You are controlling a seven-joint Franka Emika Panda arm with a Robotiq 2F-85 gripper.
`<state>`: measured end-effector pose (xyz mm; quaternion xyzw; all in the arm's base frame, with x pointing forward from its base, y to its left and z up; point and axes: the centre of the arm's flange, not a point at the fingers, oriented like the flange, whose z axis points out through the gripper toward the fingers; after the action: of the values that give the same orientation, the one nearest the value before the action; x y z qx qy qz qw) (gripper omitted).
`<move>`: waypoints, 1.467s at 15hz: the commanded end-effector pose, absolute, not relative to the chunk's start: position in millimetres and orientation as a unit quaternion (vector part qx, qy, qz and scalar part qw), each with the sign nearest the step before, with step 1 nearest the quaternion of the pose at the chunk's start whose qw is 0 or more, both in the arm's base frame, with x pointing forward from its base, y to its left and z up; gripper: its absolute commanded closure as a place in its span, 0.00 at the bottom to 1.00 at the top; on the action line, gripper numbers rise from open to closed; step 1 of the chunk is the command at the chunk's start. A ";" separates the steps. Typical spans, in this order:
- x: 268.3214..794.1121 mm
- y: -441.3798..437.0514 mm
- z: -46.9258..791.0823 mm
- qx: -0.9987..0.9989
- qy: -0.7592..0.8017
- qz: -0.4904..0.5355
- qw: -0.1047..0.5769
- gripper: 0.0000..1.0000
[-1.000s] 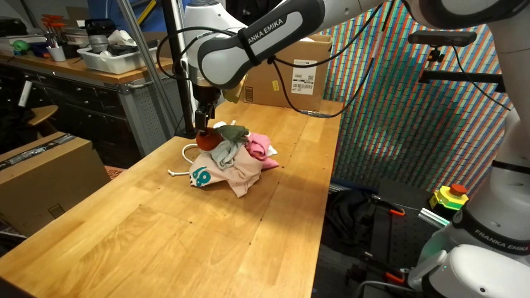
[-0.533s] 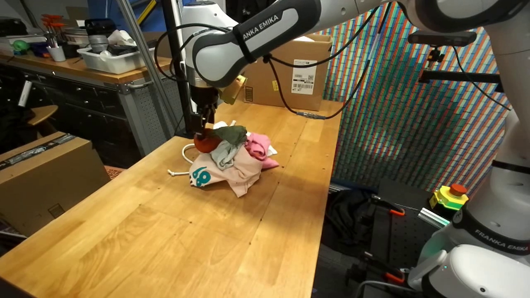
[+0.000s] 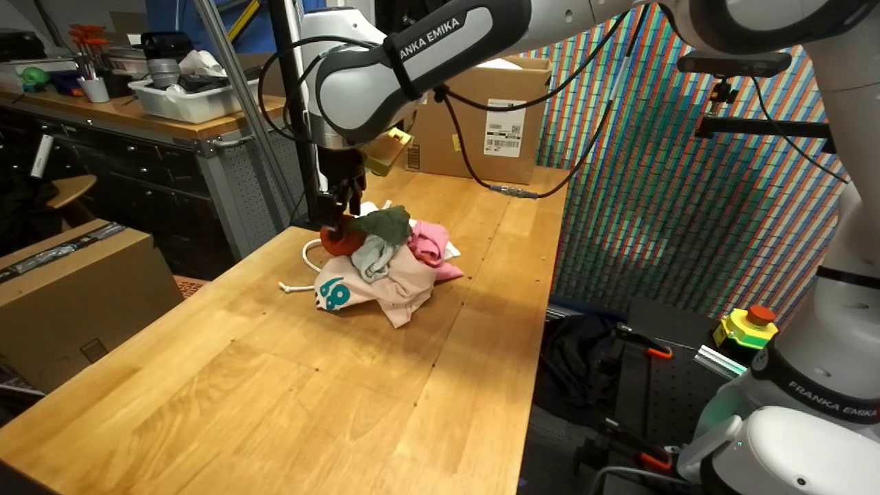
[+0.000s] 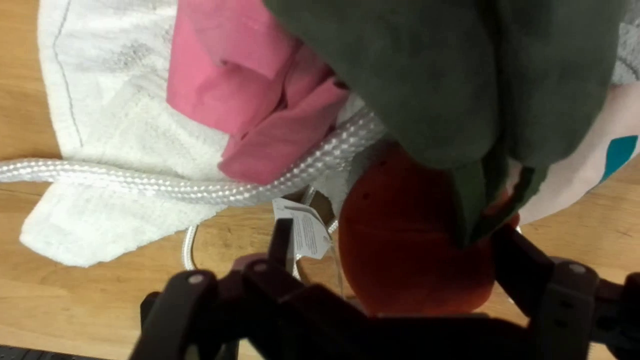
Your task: Put the clothes, plush toy and rope separately on the table
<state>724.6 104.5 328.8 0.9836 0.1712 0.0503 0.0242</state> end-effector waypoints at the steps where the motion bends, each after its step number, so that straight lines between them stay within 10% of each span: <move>1: 729.1 104.8 328.6 0.986 0.160 0.040 0.007 0.32; 9: 719.3 101.2 344.6 0.985 0.167 0.028 0.020 0.91; 22: 699.2 17.6 443.0 0.984 0.121 0.093 0.091 0.90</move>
<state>713.9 49.7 423.3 0.9852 0.1417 0.0720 0.0639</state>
